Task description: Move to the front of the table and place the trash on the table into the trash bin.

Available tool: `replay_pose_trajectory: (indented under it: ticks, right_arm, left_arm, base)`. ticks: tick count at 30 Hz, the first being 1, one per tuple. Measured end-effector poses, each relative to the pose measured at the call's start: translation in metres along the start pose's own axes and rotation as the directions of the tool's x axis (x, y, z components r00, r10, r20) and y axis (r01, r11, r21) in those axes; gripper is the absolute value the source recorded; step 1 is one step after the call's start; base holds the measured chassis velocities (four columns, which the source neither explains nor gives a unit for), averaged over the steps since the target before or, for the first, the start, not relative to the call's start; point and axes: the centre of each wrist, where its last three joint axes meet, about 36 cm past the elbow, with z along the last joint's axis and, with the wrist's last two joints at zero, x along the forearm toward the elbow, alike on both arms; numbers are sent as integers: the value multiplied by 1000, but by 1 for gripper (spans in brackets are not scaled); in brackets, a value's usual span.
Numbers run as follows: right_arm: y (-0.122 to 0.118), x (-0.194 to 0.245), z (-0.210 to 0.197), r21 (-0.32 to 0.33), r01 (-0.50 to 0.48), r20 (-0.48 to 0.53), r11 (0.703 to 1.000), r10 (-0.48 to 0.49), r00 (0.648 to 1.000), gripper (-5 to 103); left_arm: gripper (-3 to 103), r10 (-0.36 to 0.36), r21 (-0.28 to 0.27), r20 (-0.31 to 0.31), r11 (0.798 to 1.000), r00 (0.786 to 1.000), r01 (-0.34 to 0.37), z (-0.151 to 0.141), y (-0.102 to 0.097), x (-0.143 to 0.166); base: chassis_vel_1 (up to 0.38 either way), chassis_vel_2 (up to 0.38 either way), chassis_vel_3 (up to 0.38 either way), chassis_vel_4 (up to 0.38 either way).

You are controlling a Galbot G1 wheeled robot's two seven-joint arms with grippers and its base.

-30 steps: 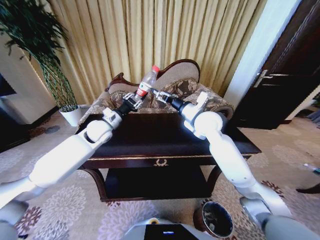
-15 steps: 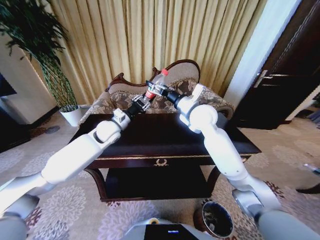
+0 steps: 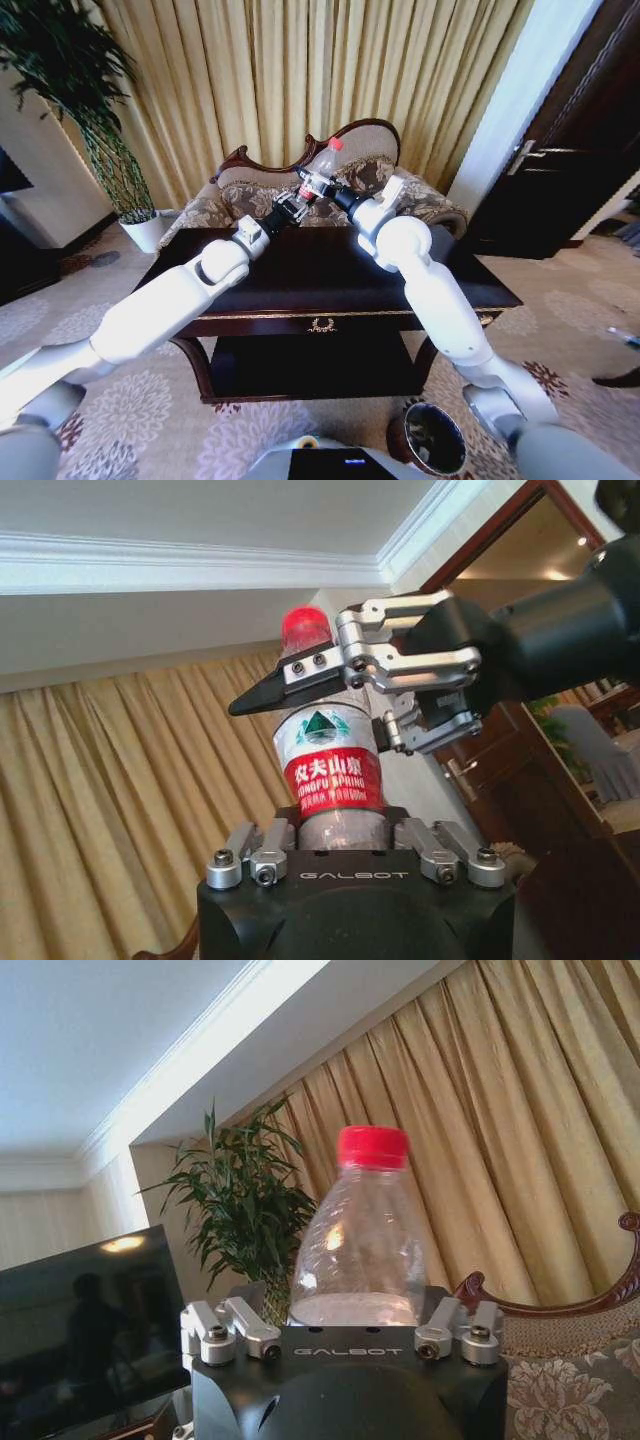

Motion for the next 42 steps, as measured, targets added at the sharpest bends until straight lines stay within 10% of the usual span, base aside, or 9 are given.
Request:
replay_pose_trajectory:
  ticks: [14, 22, 30, 33, 42]
  right_arm:
    - [-5, 4, 2, -5, -15, -1, 1000, 15, 1000, 35]
    - [-18, 6, -6, -2, -78, 26, 997, 78, 997, 25]
    - [-47, 17, -9, 88, -272, 61, 958, 267, 962, 25]
    - [-65, 35, 3, 200, -401, 85, 894, 392, 916, 25]
    - [-84, 61, 19, 354, -532, 138, 769, 519, 843, 25]
  left_arm:
    - [91, 2, 1, -9, 1000, 1000, -2, 2, -2, 0]
    - [100, -65, 32, -7, 997, 998, 65, -2, 4, 4]
    - [100, -287, 125, -100, 946, 953, 298, 1, 40, 36]
    - [100, -407, 134, -221, 887, 886, 441, 19, 59, 80]
    - [100, -526, 106, -288, 813, 800, 573, 11, 75, 136]
  base:
    - [0, 0, 0, 0]
    - [0, 0, 0, 0]
    - [0, 0, 0, 0]
    - [0, 0, 0, 0]
    - [0, 0, 0, 0]
